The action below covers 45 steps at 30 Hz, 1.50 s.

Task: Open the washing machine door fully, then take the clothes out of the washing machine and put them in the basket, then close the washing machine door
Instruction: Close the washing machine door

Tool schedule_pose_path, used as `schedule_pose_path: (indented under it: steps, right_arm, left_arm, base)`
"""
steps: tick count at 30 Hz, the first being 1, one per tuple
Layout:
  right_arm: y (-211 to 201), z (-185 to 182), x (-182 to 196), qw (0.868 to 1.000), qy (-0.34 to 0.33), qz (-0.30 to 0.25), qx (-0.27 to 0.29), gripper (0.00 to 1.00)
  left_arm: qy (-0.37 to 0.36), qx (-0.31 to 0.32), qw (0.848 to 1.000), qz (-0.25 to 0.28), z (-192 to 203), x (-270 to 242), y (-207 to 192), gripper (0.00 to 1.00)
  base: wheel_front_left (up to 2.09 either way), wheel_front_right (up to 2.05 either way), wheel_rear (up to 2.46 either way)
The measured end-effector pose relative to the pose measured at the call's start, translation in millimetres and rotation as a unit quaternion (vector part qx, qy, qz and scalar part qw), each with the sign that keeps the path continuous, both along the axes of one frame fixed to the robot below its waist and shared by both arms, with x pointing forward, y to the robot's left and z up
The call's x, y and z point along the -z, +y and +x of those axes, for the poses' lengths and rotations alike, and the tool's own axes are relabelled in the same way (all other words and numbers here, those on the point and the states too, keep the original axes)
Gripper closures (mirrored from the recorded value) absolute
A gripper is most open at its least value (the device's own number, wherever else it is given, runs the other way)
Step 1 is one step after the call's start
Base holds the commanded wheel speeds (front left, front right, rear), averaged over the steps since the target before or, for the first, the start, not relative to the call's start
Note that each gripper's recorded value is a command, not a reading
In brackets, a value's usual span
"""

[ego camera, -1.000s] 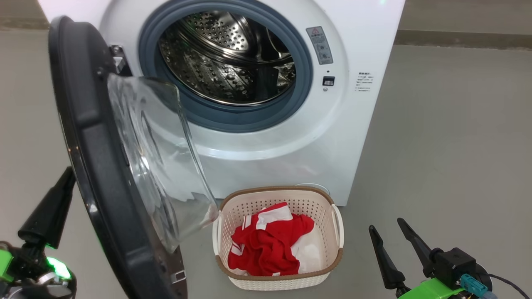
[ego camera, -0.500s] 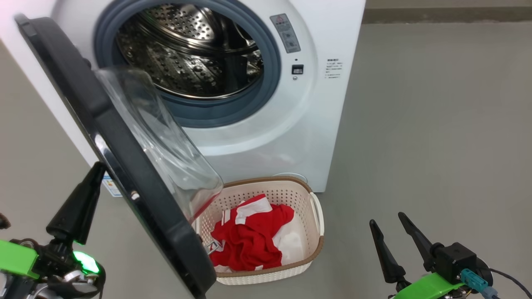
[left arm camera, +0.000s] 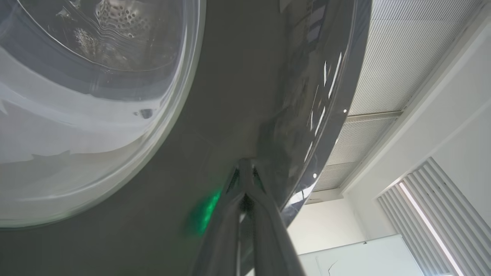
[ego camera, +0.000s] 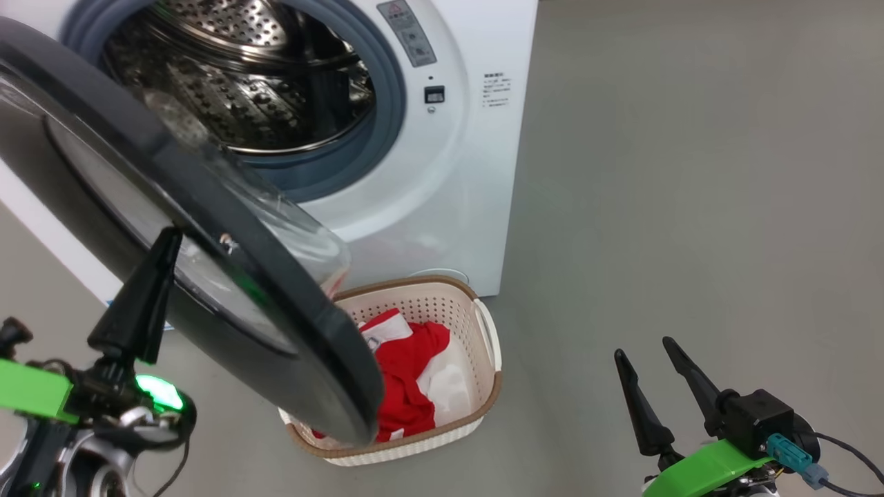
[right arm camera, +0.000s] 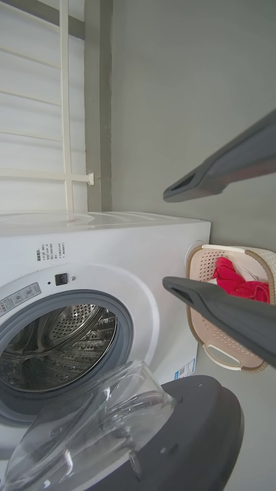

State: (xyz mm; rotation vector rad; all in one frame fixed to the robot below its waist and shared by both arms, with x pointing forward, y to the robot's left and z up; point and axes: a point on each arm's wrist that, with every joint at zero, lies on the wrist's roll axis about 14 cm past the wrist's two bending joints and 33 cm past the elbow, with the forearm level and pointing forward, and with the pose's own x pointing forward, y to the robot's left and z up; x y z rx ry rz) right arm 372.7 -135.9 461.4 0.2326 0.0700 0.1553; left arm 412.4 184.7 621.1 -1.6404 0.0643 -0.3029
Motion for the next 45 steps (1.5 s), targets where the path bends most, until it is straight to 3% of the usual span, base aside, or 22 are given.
schedule_pose_path:
  steps: [20, 34, 43, 45]
  right_arm:
    - [-31.2, 12.3, 14.1, 0.999, 0.019, -0.010, 0.045, 0.00]
    - [-35.5, 31.5, 32.6, 0.998, 0.040, -0.025, 0.046, 0.00]
    - [-32.9, 36.5, 32.5, 0.998, 0.038, -0.030, 0.040, 0.00]
    - [-32.5, 35.8, 29.4, 0.998, 0.034, -0.029, 0.040, 0.00]
  left_arm:
    - [-0.018, 0.045, 0.998, -0.034, 75.6, -1.6, -46.7, 1.00]
    - [-0.023, 0.064, 0.996, -0.053, 141.6, 2.6, -69.9, 1.00]
    - [-0.026, 0.063, 0.996, -0.059, 155.2, 5.8, -72.7, 1.00]
    - [-0.030, 0.060, 0.996, -0.059, 153.1, 3.3, -71.5, 0.64]
  base:
    - [0.00, 0.00, 0.00]
    - [0.00, 0.00, 0.00]
    - [0.00, 0.00, 0.00]
    - [0.00, 0.00, 0.00]
